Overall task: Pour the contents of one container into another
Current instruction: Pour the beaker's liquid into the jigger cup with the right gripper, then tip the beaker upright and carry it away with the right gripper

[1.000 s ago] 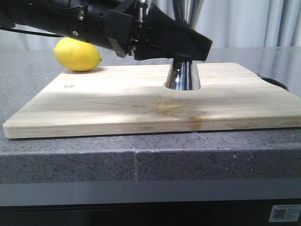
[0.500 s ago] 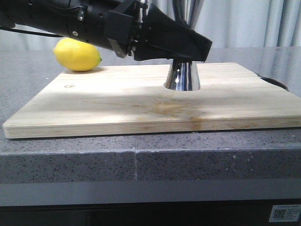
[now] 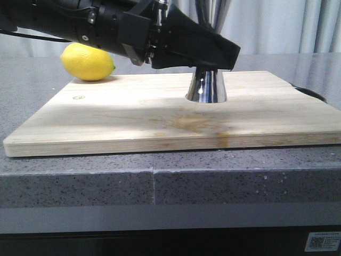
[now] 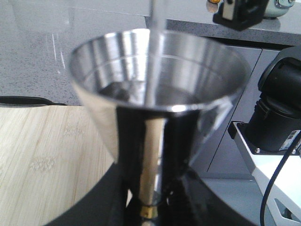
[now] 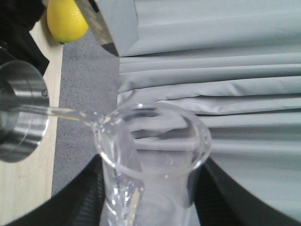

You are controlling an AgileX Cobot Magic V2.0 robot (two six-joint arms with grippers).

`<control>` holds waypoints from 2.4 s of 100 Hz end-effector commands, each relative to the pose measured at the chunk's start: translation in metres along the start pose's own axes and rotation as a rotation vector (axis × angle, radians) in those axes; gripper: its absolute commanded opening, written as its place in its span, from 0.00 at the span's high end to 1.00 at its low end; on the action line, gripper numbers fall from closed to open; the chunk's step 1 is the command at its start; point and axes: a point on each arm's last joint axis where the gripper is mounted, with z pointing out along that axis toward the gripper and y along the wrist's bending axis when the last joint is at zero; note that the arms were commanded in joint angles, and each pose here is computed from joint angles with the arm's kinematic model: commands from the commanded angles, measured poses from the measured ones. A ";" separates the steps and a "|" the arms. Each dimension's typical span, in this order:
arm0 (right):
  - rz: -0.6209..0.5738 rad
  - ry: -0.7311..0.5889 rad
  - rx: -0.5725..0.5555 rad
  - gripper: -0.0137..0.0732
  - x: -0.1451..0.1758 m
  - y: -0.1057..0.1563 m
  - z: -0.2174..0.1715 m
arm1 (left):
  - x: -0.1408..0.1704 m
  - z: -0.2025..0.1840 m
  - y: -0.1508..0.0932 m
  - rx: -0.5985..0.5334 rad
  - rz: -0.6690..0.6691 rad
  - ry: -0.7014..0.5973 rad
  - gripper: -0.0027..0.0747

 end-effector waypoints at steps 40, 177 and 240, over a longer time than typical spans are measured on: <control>-0.083 -0.008 0.072 0.61 -0.001 -0.018 -0.008 | -0.036 -0.006 -0.014 0.061 0.054 -0.127 0.92; 0.406 0.055 0.048 0.72 0.006 -0.015 -0.008 | -0.036 -0.006 -0.015 0.062 0.054 -0.128 0.92; 1.028 0.229 0.089 0.72 0.033 -0.004 0.004 | -0.032 -0.029 0.001 -0.015 0.048 -0.131 0.92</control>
